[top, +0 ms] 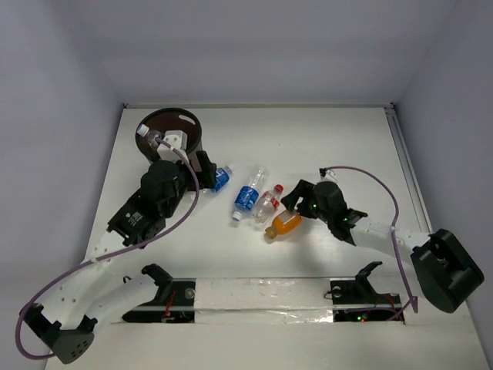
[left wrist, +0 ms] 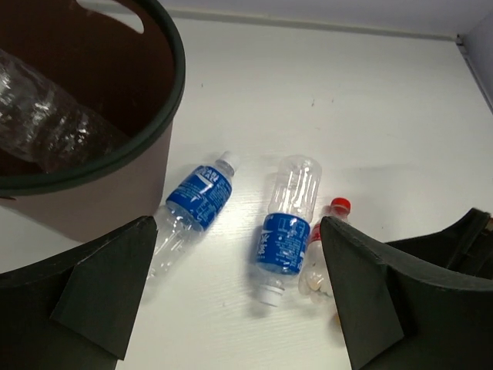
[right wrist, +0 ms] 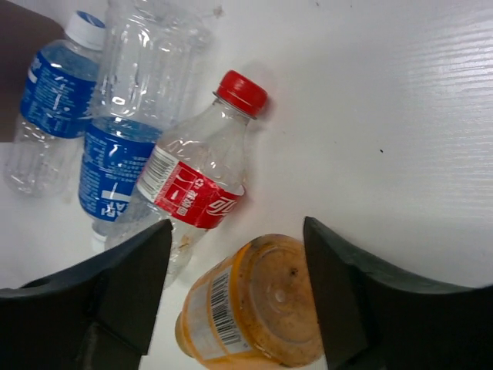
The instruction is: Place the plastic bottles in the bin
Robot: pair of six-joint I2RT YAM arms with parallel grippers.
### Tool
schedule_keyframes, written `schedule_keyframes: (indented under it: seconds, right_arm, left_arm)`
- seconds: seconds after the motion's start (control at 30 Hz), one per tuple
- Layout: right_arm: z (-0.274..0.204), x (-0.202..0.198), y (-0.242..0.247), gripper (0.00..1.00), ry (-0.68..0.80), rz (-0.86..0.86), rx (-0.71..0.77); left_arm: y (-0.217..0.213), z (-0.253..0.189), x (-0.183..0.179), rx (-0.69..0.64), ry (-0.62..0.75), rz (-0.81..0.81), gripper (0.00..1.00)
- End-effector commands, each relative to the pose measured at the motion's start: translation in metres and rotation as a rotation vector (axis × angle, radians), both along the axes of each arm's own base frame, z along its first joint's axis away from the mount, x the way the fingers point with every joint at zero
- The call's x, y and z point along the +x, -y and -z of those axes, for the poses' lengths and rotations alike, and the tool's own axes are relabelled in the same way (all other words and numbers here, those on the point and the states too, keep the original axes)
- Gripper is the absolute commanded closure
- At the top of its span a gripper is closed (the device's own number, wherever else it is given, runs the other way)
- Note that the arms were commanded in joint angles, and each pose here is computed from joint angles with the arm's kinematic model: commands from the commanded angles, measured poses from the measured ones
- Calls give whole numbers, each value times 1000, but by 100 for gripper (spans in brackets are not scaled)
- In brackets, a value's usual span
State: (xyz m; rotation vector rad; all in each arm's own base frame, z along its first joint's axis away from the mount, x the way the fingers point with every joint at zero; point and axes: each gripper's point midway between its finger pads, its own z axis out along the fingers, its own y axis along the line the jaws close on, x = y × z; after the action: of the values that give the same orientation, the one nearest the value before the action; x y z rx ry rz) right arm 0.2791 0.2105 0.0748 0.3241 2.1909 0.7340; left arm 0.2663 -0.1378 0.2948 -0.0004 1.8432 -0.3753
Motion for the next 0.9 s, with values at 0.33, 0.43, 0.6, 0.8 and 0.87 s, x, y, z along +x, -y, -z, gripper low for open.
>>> schedule_keyframes:
  seconds: [0.33,0.43,0.6,0.8,0.87]
  right_arm:
    - [-5,-30,18,0,-18,22,40]
    - [2,-34,24,0,-53,38,16]
    - [-1,-40,10,0,-58,-17,94]
    - [-6,-34,-16,0,-72,-81,183]
    - [-2,-27,-18,0,-74,-67,174]
  left_arm:
    - [27,31,-22,-95,-81,30,14]
    - [32,35,-25,-111,-85,38,13]
    - [45,44,-33,-137,-97,67,13]
    - [50,49,-38,-168,-99,78,13]
    - [51,50,-41,-179,-96,85,13]
